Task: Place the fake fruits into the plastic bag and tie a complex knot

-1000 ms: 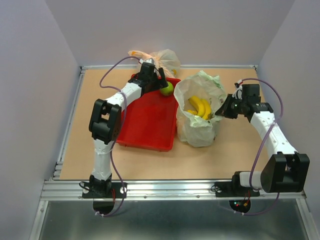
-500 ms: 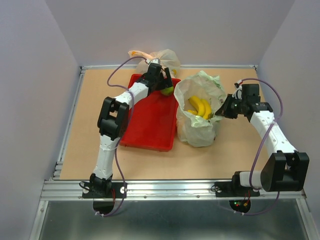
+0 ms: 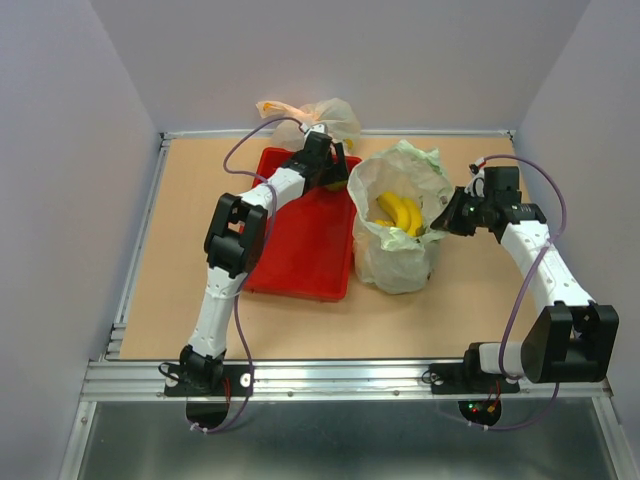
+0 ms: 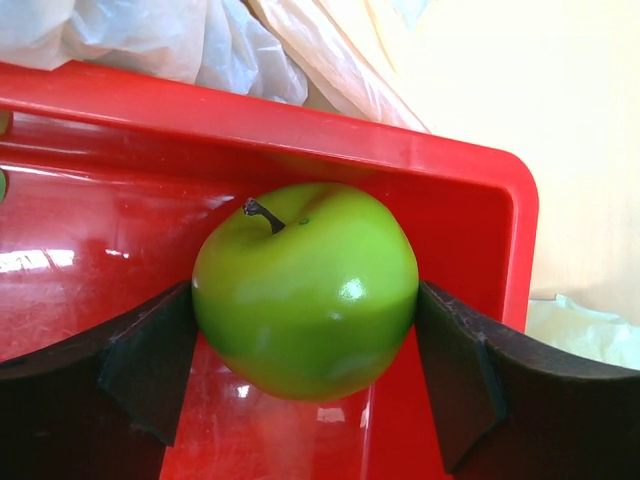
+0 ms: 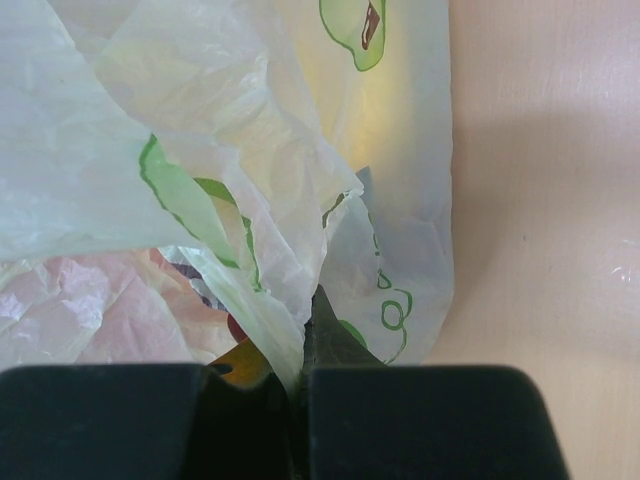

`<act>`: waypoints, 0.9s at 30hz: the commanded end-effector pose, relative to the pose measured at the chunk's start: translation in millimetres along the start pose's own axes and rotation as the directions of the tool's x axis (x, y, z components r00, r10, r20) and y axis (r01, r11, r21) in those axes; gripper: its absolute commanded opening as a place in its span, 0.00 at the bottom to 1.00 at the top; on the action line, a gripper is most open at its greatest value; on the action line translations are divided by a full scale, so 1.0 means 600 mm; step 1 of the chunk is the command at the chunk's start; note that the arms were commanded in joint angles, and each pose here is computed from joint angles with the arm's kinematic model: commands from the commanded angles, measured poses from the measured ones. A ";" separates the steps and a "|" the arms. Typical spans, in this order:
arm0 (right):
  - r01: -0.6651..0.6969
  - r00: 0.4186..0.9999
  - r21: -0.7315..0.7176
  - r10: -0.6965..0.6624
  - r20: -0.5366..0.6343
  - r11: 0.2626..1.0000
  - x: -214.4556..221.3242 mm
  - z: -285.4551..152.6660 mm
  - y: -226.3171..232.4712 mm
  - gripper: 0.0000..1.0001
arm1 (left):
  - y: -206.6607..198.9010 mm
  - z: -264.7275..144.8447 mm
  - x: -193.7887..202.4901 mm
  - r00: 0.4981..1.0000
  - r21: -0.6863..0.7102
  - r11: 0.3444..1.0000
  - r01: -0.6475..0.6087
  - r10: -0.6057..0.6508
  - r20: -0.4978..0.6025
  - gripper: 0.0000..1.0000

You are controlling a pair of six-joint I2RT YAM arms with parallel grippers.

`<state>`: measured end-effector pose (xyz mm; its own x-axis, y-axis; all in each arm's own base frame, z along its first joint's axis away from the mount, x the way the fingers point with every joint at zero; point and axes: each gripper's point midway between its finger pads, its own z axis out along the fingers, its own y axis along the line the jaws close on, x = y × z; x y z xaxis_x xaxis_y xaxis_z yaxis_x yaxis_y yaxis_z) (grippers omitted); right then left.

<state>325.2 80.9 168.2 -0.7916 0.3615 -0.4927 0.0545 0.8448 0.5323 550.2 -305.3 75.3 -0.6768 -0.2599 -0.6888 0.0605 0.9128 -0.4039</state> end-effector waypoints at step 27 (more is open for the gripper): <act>0.083 0.994 -0.077 -0.077 0.080 0.994 -0.047 -0.027 0.043 0.00 | -0.361 -0.593 -0.039 0.654 0.586 0.302 -0.752 0.453 0.606 0.73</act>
<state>326.6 84.3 175.2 -0.7911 0.3386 -0.5094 0.0135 0.8423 0.5389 293.4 -349.9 454.7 0.0580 -0.0954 -0.9938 0.9417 0.3358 0.0227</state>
